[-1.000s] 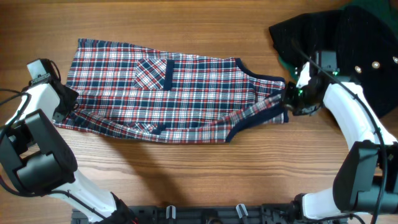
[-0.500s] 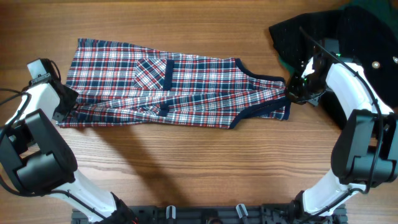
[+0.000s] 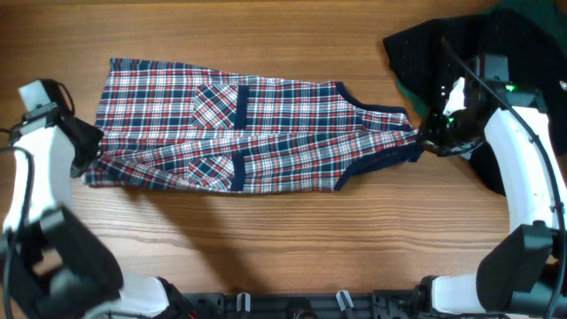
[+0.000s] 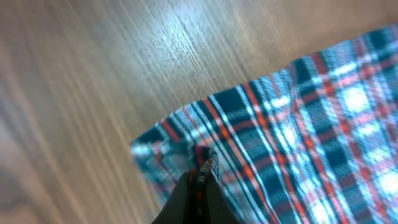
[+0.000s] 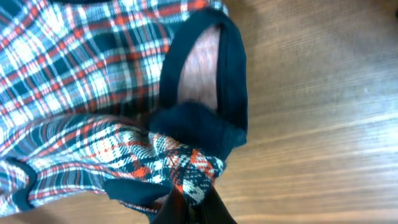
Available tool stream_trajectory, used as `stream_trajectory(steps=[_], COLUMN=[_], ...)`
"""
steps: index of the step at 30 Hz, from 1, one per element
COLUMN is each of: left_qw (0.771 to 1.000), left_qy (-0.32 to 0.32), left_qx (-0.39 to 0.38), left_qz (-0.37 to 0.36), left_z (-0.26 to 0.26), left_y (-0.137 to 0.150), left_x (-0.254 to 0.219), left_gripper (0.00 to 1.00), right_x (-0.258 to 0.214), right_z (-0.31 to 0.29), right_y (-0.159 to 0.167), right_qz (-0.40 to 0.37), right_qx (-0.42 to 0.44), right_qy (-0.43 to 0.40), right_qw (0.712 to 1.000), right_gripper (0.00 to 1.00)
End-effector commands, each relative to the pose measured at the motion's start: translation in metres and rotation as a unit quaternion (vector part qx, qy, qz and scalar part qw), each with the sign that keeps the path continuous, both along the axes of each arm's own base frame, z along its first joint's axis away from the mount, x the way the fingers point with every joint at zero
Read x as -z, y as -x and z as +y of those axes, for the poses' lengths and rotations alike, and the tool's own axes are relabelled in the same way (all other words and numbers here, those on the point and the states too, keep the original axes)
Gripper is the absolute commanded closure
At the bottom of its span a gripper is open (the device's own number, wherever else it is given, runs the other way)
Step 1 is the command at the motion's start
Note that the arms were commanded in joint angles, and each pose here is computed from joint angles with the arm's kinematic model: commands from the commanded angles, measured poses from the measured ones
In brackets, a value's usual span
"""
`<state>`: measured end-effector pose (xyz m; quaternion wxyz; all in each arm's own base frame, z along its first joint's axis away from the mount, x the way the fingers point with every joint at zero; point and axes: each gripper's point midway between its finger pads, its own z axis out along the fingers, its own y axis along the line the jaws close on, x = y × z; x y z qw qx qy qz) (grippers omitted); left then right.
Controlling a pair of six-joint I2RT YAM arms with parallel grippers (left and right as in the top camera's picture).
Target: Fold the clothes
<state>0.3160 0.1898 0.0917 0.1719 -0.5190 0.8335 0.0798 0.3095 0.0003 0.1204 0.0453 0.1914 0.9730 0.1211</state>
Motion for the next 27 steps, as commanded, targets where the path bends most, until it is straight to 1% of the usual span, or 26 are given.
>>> stream_trajectory(steps=[1, 4, 6, 13, 19, 20, 21, 22, 23, 24, 25, 26, 27], left_qw=[0.999, 0.998, 0.999, 0.999, 0.998, 0.998, 0.998, 0.998, 0.998, 0.998, 0.998, 0.998, 0.998], left_qy=[-0.023, -0.032, -0.024, -0.013, 0.0, 0.002, 0.001, 0.001, 0.001, 0.001, 0.001, 0.004, 0.009], left_qx=[0.002, 0.025, 0.024, 0.019, 0.02, 0.021, 0.021, 0.021, 0.021, 0.022, 0.022, 0.023, 0.024], left_qz=[-0.042, -0.04, -0.013, 0.042, 0.065, 0.062, 0.061, 0.06, 0.059, 0.058, 0.057, 0.055, 0.048], left_z=[-0.003, -0.008, -0.012, -0.017, -0.023, -0.024, -0.023, -0.023, -0.023, -0.023, -0.023, -0.024, -0.026], left_y=[0.009, 0.019, 0.031, 0.057, 0.067, 0.066, 0.066, 0.065, 0.065, 0.064, 0.064, 0.063, 0.06], left_x=[-0.044, -0.058, -0.054, -0.047, -0.043, -0.043, -0.043, -0.043, -0.043, -0.044, -0.044, -0.043, -0.043], left_gripper=[0.96, 0.96, 0.96, 0.96, 0.96, 0.93, 0.83, 0.79, 0.7, 0.65, 0.52, 0.46, 0.38], right_x=[-0.007, -0.006, -0.006, -0.007, -0.009, -0.009, -0.009, -0.009, -0.008, -0.008, -0.008, -0.008, -0.007], right_z=[0.003, 0.004, 0.006, 0.009, 0.008, 0.008, 0.008, 0.008, 0.008, 0.007, 0.007, 0.007, 0.006], right_y=[0.008, 0.018, 0.029, 0.054, 0.073, 0.073, 0.073, 0.072, 0.072, 0.071, 0.071, 0.068, 0.061], right_qz=[-0.001, 0.018, 0.039, 0.089, 0.128, 0.128, 0.128, 0.127, 0.125, 0.124, 0.123, 0.118, 0.103], right_qx=[-0.025, -0.038, -0.041, -0.052, -0.052, -0.052, -0.052, -0.052, -0.052, -0.052, -0.053, -0.054, -0.054], right_qy=[-0.007, -0.009, -0.013, -0.021, -0.017, -0.017, -0.017, -0.017, -0.017, -0.016, -0.016, -0.015, -0.013], right_qw=[1.0, 0.999, 0.998, 0.994, 0.99, 0.99, 0.99, 0.99, 0.991, 0.991, 0.991, 0.991, 0.993], right_gripper=[0.96, 0.96, 0.96, 0.96, 0.96, 0.69, 0.36, 0.28, 0.21, 0.16, 0.15, 0.15, 0.15])
